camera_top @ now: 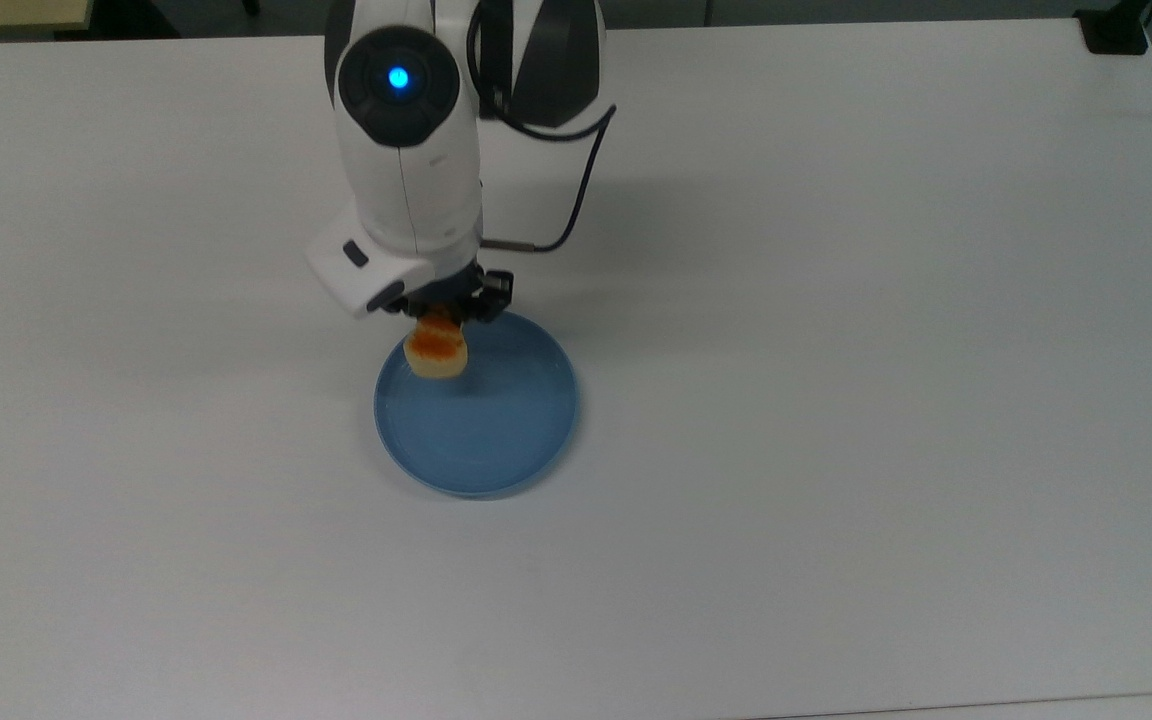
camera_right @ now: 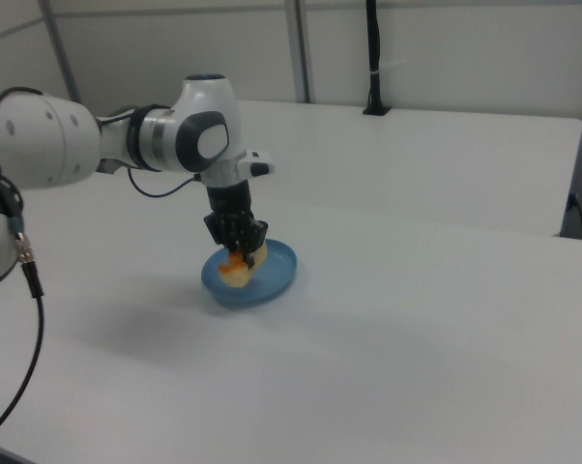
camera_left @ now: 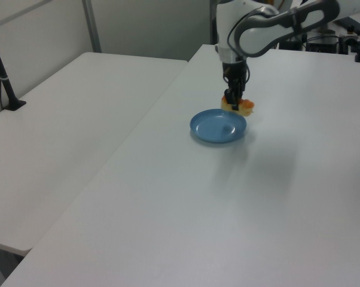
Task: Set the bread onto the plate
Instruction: 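Open the gripper to release the bread onto the plate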
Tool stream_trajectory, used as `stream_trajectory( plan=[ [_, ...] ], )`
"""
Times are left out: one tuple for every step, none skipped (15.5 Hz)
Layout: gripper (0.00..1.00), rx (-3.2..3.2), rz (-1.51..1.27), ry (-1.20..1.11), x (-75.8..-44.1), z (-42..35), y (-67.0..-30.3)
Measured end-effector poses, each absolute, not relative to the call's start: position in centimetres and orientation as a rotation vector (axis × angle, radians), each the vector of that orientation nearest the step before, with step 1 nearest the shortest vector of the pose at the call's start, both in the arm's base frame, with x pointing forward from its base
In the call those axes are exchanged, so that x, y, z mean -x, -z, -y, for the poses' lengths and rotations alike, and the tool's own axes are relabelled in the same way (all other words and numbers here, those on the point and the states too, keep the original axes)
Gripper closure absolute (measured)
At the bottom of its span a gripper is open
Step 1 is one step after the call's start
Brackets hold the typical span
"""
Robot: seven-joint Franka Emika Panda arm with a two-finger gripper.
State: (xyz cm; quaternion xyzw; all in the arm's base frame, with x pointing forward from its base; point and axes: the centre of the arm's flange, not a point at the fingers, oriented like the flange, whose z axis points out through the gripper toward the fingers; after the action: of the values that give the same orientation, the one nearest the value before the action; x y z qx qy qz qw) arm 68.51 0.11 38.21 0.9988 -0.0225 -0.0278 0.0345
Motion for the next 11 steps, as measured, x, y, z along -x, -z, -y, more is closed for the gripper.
stream_trajectory(
  plan=[
    [0.71, -3.074, 0.064, 0.049, -69.4, -0.3, -37.4],
    [0.71, -3.079, 0.055, -0.005, -70.4, -0.6, -36.2],
    [0.71, -3.081, 0.054, -0.028, -70.8, -0.8, -35.4],
    [0.70, -3.083, 0.054, -0.048, -71.1, -1.0, -34.7],
    [0.69, -3.085, 0.050, -0.063, -71.4, -1.3, -34.2],
    [0.68, -3.086, 0.044, -0.072, -71.5, -1.7, -33.8],
    [0.67, -3.087, 0.039, -0.071, -71.5, -2.0, -33.5],
    [0.67, -3.088, 0.035, -0.068, -71.5, -2.4, -33.3],
    [0.60, -3.088, 0.029, -0.065, -71.5, -2.8, -33.2],
    [0.50, -3.088, 0.024, -0.063, -71.5, -3.1, -33.1],
    [0.40, -3.088, 0.021, -0.062, -71.5, -3.4, -33.0]
  ],
)
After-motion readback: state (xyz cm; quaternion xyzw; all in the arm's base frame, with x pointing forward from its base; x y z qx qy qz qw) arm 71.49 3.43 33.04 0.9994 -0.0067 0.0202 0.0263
